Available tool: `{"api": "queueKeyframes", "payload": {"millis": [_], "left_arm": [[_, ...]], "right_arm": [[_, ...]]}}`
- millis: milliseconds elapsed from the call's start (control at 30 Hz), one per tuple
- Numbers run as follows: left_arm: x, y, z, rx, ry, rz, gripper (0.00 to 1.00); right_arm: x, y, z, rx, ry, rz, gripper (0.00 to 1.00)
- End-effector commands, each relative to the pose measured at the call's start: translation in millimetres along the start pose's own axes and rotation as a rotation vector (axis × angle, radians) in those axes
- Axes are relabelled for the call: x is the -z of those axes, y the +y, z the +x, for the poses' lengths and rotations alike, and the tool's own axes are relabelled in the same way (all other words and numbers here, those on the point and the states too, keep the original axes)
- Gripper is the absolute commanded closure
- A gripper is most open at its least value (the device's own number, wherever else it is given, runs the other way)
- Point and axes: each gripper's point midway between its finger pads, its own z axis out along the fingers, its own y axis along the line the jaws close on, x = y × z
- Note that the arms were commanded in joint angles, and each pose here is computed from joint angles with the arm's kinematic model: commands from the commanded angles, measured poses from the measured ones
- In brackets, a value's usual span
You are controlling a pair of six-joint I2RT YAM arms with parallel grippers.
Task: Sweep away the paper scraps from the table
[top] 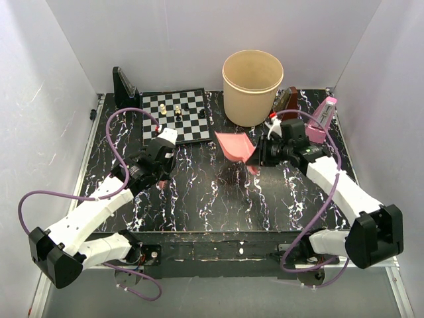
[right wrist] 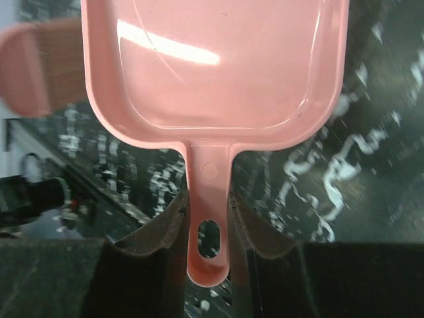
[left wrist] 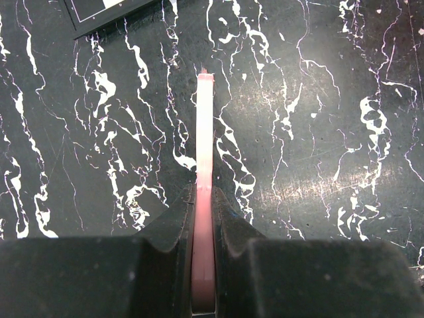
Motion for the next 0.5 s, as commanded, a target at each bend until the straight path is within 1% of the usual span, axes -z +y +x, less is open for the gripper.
{"api": "queueKeyframes", "payload": {"millis": [0,167,267,400,467], "left_arm": [[1,4,-6,0.004,-0.025,-0.023,1.0],[2,4,-6,0.005,-0.027,-0.024,1.0],[1,3,-5,0.003,-0.023,-0.021,1.0],[1,3,-6,0.005,-0.025,-0.017,1.0],[2,3,-6,0.005,-0.026,-0.015,1.0]], "right_arm": [[-11,-49,30,0.021,0.071,0.215,0.99],[-20,-81,38,0.042,0.099,0.412,0.99],[-27,-86,37,0.054,0.117,0.446,0.99],[-32,-96,28,0.076,0.119,0.536,0.99],[-34,-98,21,0.086,0.122,0.572,0.94]]}}
